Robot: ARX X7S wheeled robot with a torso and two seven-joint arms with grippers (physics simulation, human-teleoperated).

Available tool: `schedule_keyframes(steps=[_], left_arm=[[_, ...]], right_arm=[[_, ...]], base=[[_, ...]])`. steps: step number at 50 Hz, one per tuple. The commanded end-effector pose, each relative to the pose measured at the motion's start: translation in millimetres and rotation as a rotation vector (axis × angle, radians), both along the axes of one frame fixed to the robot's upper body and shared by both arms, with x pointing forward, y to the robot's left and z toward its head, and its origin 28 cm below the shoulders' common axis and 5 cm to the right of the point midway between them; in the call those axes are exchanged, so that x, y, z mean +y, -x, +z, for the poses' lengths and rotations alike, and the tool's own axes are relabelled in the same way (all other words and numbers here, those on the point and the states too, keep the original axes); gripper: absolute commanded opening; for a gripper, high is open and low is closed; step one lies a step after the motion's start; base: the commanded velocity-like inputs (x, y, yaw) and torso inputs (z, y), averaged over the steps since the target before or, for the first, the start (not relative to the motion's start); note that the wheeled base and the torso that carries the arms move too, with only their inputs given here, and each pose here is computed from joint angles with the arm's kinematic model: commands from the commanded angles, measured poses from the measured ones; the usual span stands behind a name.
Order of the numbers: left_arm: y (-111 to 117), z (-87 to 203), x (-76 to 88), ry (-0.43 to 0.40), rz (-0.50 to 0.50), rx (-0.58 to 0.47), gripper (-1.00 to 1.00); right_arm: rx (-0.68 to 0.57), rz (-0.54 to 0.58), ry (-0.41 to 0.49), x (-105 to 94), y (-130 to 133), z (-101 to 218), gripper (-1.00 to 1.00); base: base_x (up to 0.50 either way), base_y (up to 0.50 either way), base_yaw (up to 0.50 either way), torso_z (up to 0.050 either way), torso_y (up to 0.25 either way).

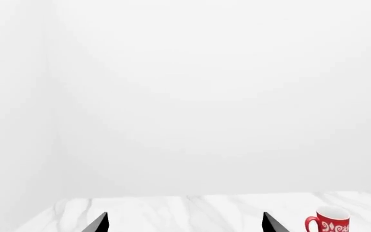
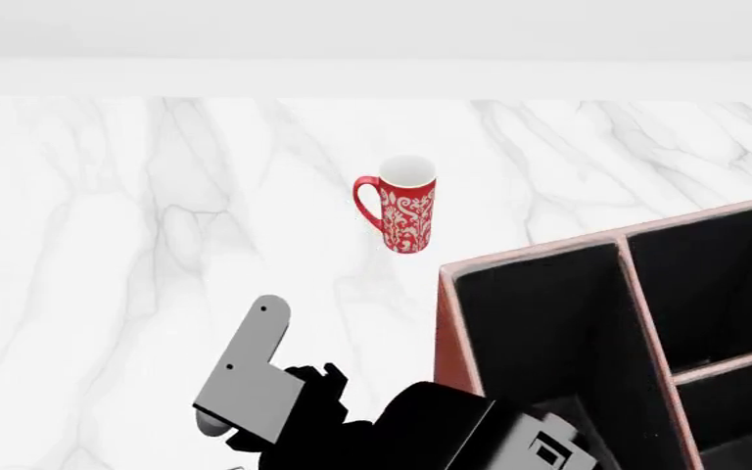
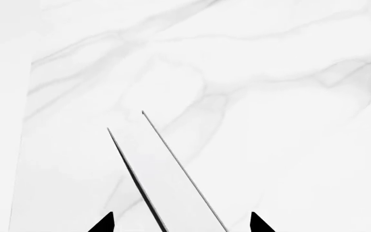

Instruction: Pick up the book and place it in the left compartment of the caddy.

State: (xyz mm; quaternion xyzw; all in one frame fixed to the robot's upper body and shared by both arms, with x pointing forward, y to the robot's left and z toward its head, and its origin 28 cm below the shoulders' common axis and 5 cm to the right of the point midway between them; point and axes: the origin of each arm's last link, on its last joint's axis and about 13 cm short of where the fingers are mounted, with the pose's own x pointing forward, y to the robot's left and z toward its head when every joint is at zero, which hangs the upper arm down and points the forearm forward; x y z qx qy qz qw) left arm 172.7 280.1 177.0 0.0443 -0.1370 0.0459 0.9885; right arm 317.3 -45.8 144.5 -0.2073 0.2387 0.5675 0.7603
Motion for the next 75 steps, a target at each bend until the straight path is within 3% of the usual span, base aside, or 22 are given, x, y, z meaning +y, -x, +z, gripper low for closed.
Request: schedule_keyframes(steps=[1, 42, 71, 72, 75], left_arm=[[1.3, 0.8, 0.0, -0.001, -0.005, -0.004, 1.0], [5.0, 3.0, 0.2, -0.001, -0.013, -0.019, 1.0], [6.9, 4.4, 0.5, -0.003, -0.016, -0.029, 1.0], [6.9, 4.5, 0.5, -0.003, -0.016, -0.029, 1.0], [7.3, 4.7, 0.7, -0.003, -0.016, -0.03, 1.0]], right_arm=[[0.008, 0.006, 0.004, 4.4, -1.8, -8.5, 1.0], [-0.016, -0.012, 0.052, 9.0, -11.0, -34.9, 1.0], [0.006, 0.003, 0.06, 10.8, -9.2, -36.6, 1.0], [0.001, 0.0, 0.058, 10.7, -9.4, -36.5, -1.0], [-0.011, -0.008, 0.051, 10.4, -9.1, -36.3, -1.0]], base=[[0.0, 0.0, 0.0, 0.0, 0.0], [0.0, 0.0, 0.0, 0.0, 0.0], [0.0, 0.0, 0.0, 0.0, 0.0], [0.0, 0.0, 0.0, 0.0, 0.0], [0.0, 0.0, 0.0, 0.0, 0.0]])
